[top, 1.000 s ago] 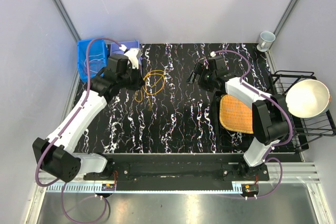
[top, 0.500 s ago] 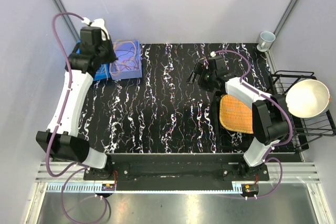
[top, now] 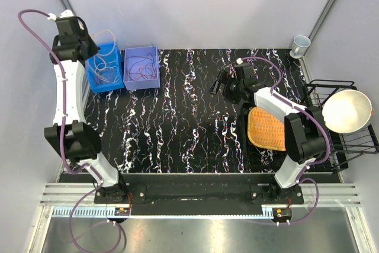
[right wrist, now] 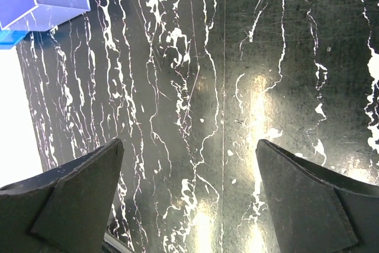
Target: Untangle the cables
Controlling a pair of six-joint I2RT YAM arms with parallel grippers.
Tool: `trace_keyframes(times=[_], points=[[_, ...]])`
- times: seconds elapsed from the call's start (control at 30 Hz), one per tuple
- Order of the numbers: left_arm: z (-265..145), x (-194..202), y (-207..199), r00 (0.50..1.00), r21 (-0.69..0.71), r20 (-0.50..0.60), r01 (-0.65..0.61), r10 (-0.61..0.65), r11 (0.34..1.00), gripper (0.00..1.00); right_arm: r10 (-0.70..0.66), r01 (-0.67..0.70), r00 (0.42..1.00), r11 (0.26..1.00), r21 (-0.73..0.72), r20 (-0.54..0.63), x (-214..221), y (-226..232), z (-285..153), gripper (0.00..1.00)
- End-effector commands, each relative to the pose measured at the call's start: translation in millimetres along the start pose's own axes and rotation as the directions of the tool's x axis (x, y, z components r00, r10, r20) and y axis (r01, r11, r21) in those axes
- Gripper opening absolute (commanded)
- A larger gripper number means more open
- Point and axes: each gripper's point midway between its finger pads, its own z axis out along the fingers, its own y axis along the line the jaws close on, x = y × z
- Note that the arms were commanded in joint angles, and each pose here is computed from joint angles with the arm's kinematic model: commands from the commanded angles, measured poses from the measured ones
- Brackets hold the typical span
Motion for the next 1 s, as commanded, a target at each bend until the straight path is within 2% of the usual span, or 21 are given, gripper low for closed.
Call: trace_keyframes(times=[0.0,0.17,0.47,0.6,0.97], points=[[20.1,-38.9,-4.1,0.995,0.043,0.082,0.055,-0.058,0.998,0.0,-0.013,0.015,1.0,0.997,-0.079,0.027,-9.5,21.2,-9.9,1.0],[42.4,-55.9,1.7,0.992,0.042,0.106,0.059,-0.063,0.997,0.0,-0.019,0.02,1.0,0.995,-0.093,0.019,-9.1,24.5,-10.6,1.0],[93.1,-55.2,10.6,0.991,0.101,0.066,0.11,-0.117,0.989,0.0,-0.023,0.024,1.0,0.993,-0.113,0.009,-7.2,27.5,-10.8,1.0],[117.8,-38.8,9.8,0.991,0.128,0.029,0.13,-0.134,0.983,0.0,-0.018,0.018,1.0,0.993,-0.118,-0.002,-5.5,27.3,-7.2,1.0],[172.6,27.1,43.4,0.984,0.049,-0.096,0.154,-0.149,0.987,0.0,-0.013,0.011,1.0,0.992,-0.126,-0.017,-2.7,27.1,-3.3,1.0]])
